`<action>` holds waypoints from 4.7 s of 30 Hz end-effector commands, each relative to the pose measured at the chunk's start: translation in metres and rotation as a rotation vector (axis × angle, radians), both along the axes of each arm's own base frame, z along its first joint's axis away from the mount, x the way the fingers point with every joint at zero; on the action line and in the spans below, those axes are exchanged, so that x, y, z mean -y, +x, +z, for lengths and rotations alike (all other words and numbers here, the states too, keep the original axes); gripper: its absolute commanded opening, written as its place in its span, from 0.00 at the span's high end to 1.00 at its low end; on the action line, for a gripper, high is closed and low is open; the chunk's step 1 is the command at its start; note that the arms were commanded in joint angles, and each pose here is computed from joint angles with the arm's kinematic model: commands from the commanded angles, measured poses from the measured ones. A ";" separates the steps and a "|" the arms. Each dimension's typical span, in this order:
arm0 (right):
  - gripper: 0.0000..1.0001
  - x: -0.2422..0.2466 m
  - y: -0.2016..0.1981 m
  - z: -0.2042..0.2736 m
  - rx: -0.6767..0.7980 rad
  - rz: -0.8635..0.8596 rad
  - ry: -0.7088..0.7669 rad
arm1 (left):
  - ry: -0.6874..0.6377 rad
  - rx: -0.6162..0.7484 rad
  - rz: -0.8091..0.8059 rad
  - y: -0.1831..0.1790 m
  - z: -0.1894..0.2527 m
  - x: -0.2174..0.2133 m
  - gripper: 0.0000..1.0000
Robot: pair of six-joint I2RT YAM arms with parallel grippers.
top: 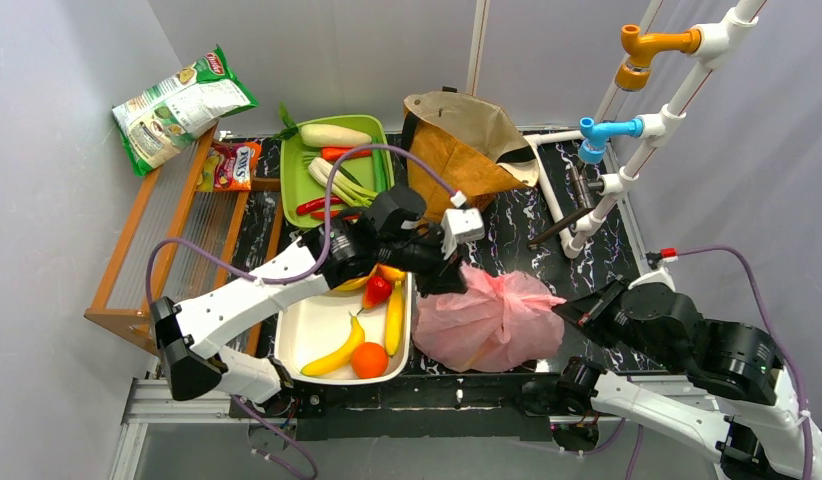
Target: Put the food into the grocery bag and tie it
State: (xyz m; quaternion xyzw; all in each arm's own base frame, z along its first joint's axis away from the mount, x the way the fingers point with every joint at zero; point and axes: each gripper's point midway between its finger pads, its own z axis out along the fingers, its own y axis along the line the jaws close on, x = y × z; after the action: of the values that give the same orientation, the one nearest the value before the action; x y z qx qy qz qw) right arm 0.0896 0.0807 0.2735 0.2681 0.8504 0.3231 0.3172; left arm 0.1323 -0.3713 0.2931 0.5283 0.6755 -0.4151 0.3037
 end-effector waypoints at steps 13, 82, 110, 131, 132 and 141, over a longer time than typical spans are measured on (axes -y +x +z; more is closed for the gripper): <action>0.99 0.048 -0.014 -0.074 -0.136 -0.074 -0.290 | 0.319 -0.100 0.384 -0.006 -0.101 -0.125 1.00; 0.63 0.034 -0.015 -0.095 -0.185 -0.077 -0.262 | 0.257 -0.076 0.625 0.060 -0.077 -0.093 0.76; 0.23 -0.074 0.056 0.051 0.012 0.146 -0.354 | 0.201 0.230 1.077 0.103 0.033 -0.186 0.02; 0.11 -0.081 0.173 0.091 0.216 0.145 -0.370 | 0.012 -0.013 1.351 0.259 0.084 -0.099 0.02; 0.11 -0.082 0.171 0.087 0.209 0.162 -0.372 | -0.018 -0.048 1.375 0.266 0.084 -0.094 0.02; 0.11 -0.098 0.155 0.073 0.221 0.283 -0.312 | -0.182 -0.274 1.532 0.325 0.048 -0.072 0.02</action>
State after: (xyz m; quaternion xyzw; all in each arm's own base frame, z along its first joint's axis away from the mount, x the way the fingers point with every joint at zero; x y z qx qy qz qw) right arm 0.2422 0.1673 0.3344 0.0916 0.8930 0.2234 0.3798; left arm 0.4426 -0.3073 0.3211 -0.0817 0.8728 -0.1642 0.4523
